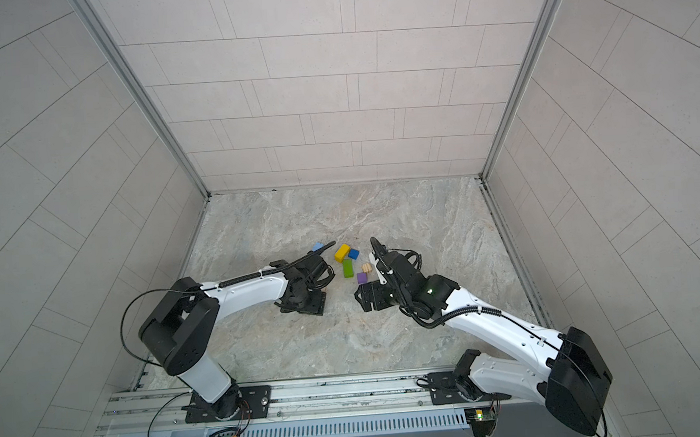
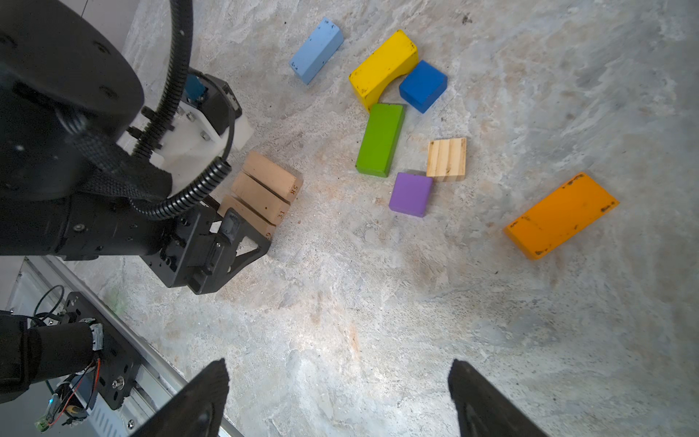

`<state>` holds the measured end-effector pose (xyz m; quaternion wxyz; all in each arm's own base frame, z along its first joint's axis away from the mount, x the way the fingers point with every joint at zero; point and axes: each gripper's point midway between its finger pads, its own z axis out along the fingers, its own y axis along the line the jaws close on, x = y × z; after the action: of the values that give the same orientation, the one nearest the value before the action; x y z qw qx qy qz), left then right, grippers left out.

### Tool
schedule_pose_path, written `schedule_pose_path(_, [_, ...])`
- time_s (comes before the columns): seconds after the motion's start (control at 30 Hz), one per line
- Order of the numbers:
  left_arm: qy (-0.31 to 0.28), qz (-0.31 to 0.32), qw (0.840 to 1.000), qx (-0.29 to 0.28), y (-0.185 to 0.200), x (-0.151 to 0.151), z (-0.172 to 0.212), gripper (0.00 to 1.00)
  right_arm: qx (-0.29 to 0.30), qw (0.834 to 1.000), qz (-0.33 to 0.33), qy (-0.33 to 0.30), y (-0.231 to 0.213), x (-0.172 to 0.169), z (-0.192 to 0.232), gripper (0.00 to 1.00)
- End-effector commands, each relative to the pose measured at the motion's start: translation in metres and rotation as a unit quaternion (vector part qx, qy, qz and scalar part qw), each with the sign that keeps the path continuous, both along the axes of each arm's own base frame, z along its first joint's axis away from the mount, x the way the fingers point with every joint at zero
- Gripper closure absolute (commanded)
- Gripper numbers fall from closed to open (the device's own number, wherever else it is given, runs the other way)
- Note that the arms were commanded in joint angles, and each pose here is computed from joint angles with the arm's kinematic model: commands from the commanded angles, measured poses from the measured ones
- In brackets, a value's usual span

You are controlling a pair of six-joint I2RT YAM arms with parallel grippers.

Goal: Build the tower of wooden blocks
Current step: 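Hold the third wood bar pressed on the stack with the left gripper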

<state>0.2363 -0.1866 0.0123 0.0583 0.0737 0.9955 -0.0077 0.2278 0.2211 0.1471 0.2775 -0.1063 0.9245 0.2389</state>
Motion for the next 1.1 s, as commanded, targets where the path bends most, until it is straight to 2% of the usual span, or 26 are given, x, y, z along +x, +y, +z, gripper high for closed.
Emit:
schedule_pose_path(0.0, [-0.002,-0.004,1.0,0.004,-0.0044,0.005,-0.004,0.19,0.003,1.0,-0.007,-0.006,-0.0017,0.0026,0.0067,0.08])
schedule_pose_path(0.8, [-0.001,0.0,1.0,0.028,0.0019,0.0066,-0.0093,0.19,0.001,1.0,-0.007,-0.003,-0.0034,0.0003,0.0047,0.08])
schedule_pose_path(1.07, [-0.002,0.001,1.0,0.029,0.0031,0.0061,-0.0093,0.1,0.001,1.0,-0.007,-0.003,-0.0034,0.0003,0.0047,0.08])
